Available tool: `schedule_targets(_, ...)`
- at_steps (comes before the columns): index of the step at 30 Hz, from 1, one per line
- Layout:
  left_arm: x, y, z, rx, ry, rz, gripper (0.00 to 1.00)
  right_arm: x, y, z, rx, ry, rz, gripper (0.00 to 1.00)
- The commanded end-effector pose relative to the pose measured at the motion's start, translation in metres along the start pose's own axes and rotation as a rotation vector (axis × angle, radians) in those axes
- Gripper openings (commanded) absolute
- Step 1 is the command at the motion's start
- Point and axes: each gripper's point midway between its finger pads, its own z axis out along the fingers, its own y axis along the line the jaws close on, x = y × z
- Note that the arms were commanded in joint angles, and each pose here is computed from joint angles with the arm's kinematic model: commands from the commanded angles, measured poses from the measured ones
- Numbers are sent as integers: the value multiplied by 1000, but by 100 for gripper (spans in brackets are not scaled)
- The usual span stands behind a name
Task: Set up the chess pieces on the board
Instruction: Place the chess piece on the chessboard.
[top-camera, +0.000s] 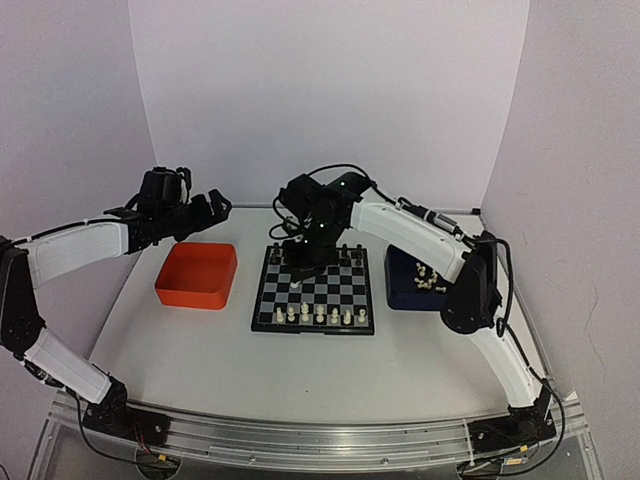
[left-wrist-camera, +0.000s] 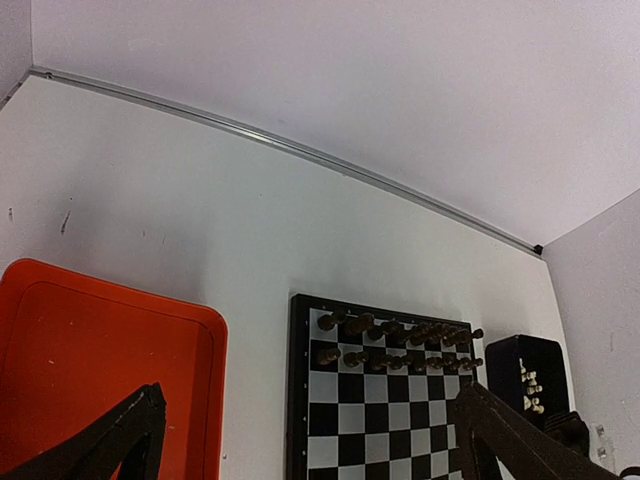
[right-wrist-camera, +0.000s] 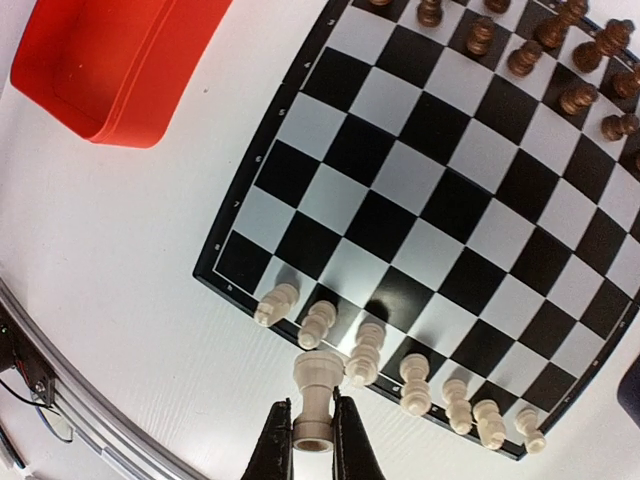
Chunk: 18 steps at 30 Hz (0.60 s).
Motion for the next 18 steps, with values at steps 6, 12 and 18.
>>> schedule_targets(6, -4, 8, -15, -35, -21, 42, 100, -11, 43, 36, -48, -81, -59, 0)
schedule_targets(12, -3, 10, -15, -43, -23, 63, 100, -17, 48, 59, -33, -117, -98, 0)
schedule_targets(18, -5, 9, -16, -40, -34, 75, 100, -19, 49, 72, -27, -128, -130, 0)
